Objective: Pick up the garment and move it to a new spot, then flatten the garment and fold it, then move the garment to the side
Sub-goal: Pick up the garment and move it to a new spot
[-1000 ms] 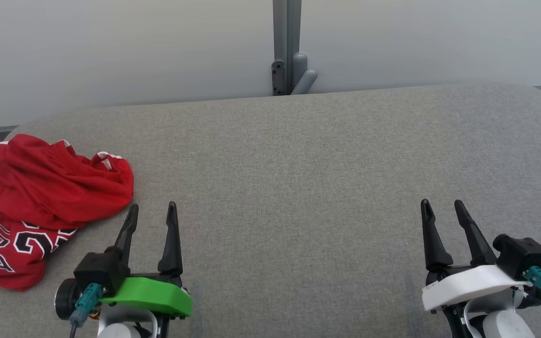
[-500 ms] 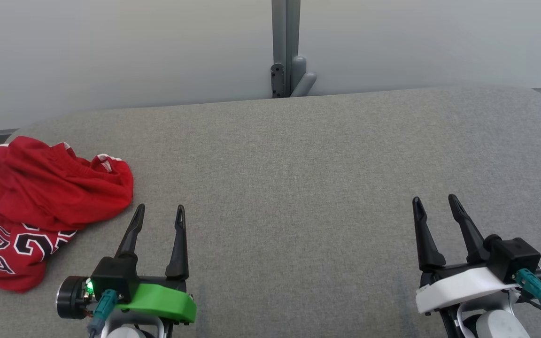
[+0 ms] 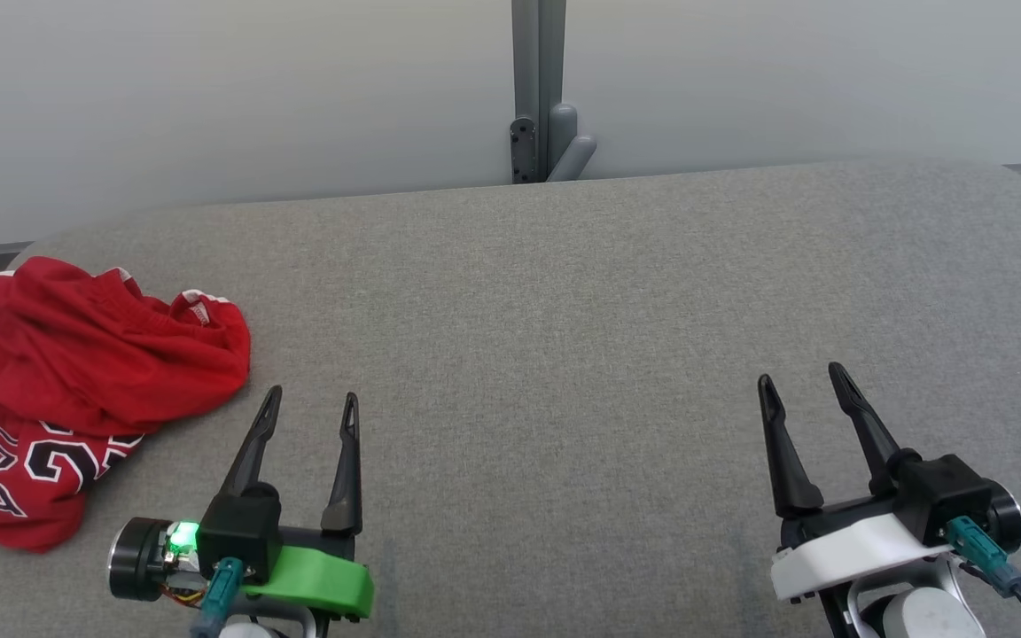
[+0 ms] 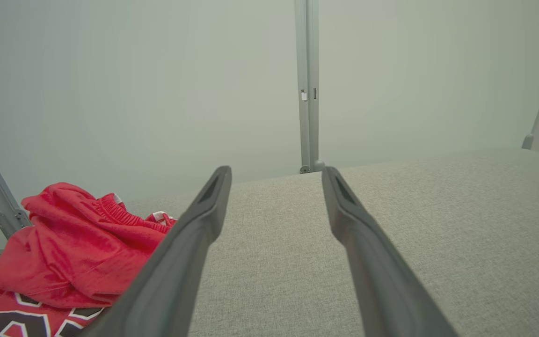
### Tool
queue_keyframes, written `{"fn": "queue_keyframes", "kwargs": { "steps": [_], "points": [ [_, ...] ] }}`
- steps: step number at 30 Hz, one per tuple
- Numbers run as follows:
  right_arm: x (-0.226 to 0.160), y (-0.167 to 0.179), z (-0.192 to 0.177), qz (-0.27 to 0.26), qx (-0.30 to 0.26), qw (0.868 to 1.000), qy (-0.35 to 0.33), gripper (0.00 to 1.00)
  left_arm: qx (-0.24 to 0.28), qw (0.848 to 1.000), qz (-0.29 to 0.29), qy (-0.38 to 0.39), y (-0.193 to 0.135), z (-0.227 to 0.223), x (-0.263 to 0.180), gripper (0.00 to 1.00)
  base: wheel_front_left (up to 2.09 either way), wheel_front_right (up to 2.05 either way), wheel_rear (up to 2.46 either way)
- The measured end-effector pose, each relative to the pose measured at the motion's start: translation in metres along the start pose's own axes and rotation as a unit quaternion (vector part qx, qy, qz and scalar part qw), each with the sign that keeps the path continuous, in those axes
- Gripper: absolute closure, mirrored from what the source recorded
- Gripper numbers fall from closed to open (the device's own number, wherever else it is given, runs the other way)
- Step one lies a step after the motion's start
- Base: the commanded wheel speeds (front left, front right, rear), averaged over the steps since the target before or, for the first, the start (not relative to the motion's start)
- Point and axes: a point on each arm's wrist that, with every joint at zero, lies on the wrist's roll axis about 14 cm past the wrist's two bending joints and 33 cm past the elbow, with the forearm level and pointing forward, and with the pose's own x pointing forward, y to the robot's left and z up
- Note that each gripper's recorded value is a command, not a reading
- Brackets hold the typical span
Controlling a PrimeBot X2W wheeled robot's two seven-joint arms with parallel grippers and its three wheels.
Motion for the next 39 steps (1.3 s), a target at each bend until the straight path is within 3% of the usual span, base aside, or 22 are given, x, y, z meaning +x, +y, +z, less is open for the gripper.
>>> {"fn": "queue_keyframes", "kwargs": {
  "steps": [9,27,39],
  "points": [
    [0.001,0.006,0.002,0.013,-0.025,1.000,-0.005,0.00,0.025,1.000,-0.007,-0.007,-0.003,0.002,-0.001,0.00,0.00,0.00,0.00],
    [0.002,0.015,-0.003,0.027,-0.023,0.999,0.001,0.00,0.022,1.000,0.004,0.003,0.003,-0.004,-0.007,0.00,0.00,0.00,0.00],
    [0.015,0.047,-0.007,0.078,-0.018,0.997,0.001,0.00,0.025,0.998,0.059,0.002,0.033,-0.001,-0.022,0.00,0.00,0.00,0.00]
  ]
}}
